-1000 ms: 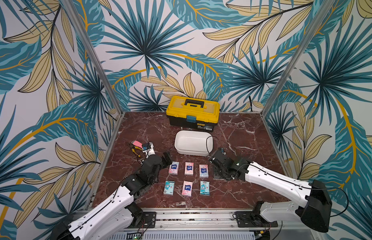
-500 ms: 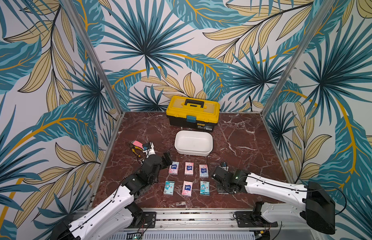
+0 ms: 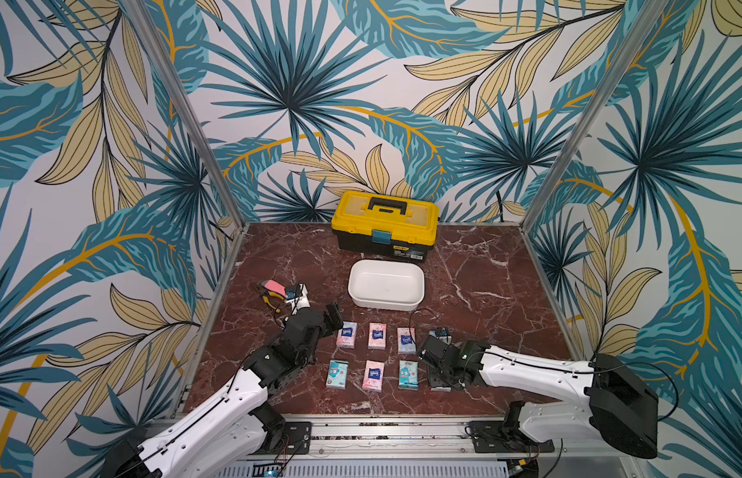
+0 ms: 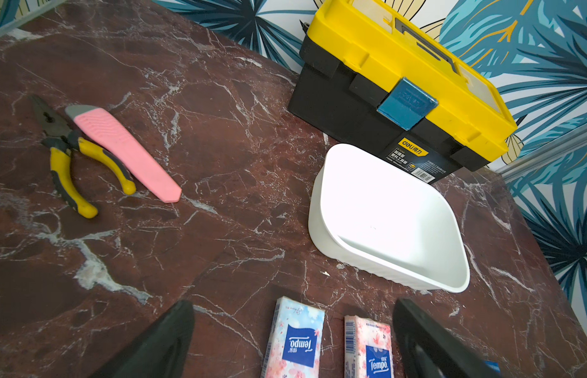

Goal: Take the pocket tissues out of the storage box
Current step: Place the pocket tissues at the center of the board.

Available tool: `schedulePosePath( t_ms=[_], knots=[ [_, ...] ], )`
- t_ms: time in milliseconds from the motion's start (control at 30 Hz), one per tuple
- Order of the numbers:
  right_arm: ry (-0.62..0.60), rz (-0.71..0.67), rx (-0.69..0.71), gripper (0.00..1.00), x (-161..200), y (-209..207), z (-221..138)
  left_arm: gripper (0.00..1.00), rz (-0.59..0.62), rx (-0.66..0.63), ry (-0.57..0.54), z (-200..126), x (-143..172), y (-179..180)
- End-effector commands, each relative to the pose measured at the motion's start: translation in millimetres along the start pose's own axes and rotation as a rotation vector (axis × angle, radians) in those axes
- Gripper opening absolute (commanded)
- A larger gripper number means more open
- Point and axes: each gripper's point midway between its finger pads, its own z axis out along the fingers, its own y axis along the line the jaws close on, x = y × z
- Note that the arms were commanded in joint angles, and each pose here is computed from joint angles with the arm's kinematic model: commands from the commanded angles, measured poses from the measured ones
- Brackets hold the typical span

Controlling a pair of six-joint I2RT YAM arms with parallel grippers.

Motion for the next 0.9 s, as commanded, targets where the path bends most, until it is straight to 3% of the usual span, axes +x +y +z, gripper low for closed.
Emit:
schedulePosePath(
  t_ms=[0,267,500,667,867],
  knots=[
    [-0.004,0.005,0.022,0.71,2,-5,0,1.00,0.024,-0.014,-0.026,0,-10,-1],
    [-0.108,-0.003,0.050,0.83,-27,-11,-40,1.00,0.029,-0.044,-0.100,-1,-27,0],
    [-0.312,-0.032,0.080,0.99,-78,-18,-100,1.00,0.034,-0.110,-0.173,-1,-43,11],
    [-0.450,-0.007,0.125,0.99,-118,-36,-138,1.00,0.001,-0.177,-0.194,7,-52,28],
    [-0.563,0.078,0.271,0.99,-153,-90,-167,1.00,-0.045,-0.261,-0.209,17,-65,54]
  ],
)
